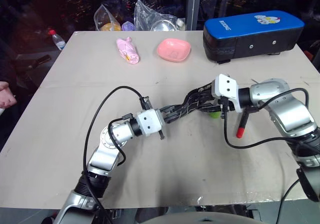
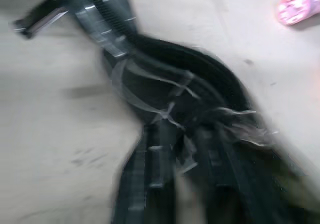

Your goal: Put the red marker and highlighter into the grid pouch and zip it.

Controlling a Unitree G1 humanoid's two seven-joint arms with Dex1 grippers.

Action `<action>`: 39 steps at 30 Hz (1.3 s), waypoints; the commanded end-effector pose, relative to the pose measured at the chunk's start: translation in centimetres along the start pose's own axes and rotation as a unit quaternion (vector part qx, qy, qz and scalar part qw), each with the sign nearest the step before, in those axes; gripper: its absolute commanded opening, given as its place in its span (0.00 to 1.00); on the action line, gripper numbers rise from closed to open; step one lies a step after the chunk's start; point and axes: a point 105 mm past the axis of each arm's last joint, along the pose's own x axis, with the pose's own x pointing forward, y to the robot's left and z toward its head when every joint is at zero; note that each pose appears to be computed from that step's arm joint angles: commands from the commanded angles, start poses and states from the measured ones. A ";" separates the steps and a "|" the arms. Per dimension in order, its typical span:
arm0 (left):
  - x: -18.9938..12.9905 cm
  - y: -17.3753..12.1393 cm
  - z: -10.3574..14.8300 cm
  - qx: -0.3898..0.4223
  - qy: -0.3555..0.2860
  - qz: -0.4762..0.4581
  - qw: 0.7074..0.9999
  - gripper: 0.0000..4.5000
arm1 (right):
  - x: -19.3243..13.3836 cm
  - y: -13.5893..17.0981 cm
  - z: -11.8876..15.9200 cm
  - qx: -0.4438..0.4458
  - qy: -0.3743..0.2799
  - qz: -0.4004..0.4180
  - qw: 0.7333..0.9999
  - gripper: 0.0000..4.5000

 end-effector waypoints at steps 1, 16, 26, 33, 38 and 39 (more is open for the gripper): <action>-0.1 0.6 0.8 0.000 -0.015 0.018 1.000 0.00 | -2.0 -0.6 1.3 -0.006 -0.020 -0.023 1.000 0.51; 0.2 0.2 0.9 0.013 -0.020 -0.001 1.000 0.00 | -6.2 -4.3 1.4 0.128 -0.057 -0.137 0.981 0.11; 0.1 0.2 0.8 0.012 -0.018 -0.001 1.000 0.00 | -6.6 -1.9 0.5 0.115 -0.040 -0.084 0.989 0.01; 0.1 0.3 0.8 0.016 -0.019 -0.005 1.000 0.00 | -7.1 -3.2 -1.6 0.108 -0.002 -0.138 0.985 0.01; 0.1 0.2 0.8 0.019 -0.020 -0.009 1.000 0.00 | -6.7 -3.2 -2.0 0.118 0.003 -0.139 0.983 0.01; 0.1 0.2 0.8 0.019 -0.020 -0.010 1.000 0.00 | -6.6 -3.1 -2.2 0.116 0.010 -0.136 0.984 0.01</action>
